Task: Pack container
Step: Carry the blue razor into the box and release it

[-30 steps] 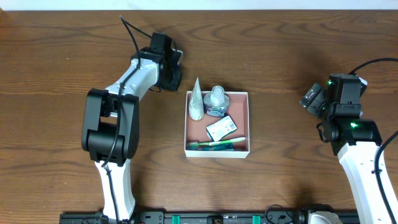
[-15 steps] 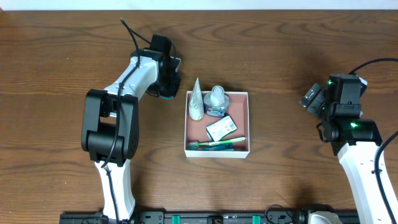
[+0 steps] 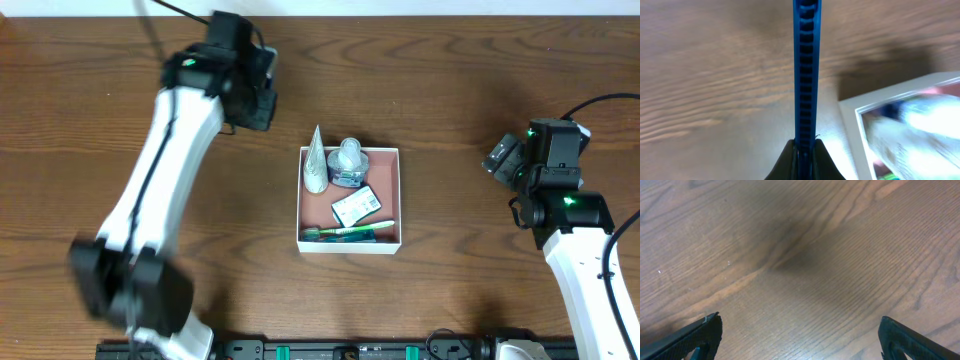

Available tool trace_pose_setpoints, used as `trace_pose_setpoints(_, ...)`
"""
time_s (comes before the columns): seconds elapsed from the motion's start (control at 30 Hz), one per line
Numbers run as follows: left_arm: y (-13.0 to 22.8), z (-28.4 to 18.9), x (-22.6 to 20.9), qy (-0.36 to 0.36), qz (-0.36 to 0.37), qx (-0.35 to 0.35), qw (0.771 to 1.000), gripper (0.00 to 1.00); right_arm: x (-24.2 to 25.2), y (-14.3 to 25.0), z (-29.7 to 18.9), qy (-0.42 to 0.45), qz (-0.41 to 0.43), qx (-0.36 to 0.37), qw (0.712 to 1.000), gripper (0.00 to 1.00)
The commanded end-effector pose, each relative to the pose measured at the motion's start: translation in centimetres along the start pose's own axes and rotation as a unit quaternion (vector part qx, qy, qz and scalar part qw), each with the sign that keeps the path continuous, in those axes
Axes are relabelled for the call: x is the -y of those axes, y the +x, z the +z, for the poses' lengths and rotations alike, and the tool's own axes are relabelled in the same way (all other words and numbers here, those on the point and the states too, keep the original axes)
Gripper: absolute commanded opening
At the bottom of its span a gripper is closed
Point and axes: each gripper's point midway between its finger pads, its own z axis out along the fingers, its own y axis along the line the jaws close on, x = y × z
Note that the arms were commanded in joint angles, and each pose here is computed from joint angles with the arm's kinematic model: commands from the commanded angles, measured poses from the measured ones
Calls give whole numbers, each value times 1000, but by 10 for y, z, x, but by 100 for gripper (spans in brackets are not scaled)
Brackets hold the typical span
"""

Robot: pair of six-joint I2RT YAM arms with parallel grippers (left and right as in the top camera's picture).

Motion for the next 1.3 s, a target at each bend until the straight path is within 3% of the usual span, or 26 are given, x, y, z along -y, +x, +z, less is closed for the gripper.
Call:
trace_pose_setpoints(0.0, 6, -47, 23, 21, 18, 31, 999, 6, 4, -6, -1, 9, 5, 8, 1000, 99)
trace_pose_setpoints(0.23, 52, -94, 104, 122, 161, 15, 979, 6, 4, -6, -1, 9, 5, 8, 1000, 99)
trace_pose_setpoints(0.5, 98, -74, 157, 167, 327, -50, 929, 6, 4, -6, -1, 9, 5, 8, 1000, 99)
trace_pose_setpoints(0.67, 128, -46, 160, 179, 369, -103, 906, 6, 4, -6, -1, 9, 5, 9, 1000, 99)
trace_pose_setpoints(0.8, 140, -19, 159, 181, 367, -133, 903, 8, 4, -6, -1, 9, 5, 9, 1000, 99)
trace_pose_setpoints(0.9, 145, 0, 159, 182, 364, -148, 901, 24, 4, -6, -1, 9, 5, 8, 1000, 99)
trace_pose_setpoints(0.97, 147, 8, 159, 183, 363, -159, 900, 46, 4, -6, -1, 9, 5, 8, 1000, 99)
trace_pose_setpoints(1.07, 148, 14, 159, 185, 358, -167, 900, 68, 4, -6, -1, 9, 5, 9, 1000, 99)
trace_pose_setpoints(1.27, 141, 4, 165, 184, 321, -156, 916, 76, 4, -6, -1, 9, 5, 8, 1000, 99)
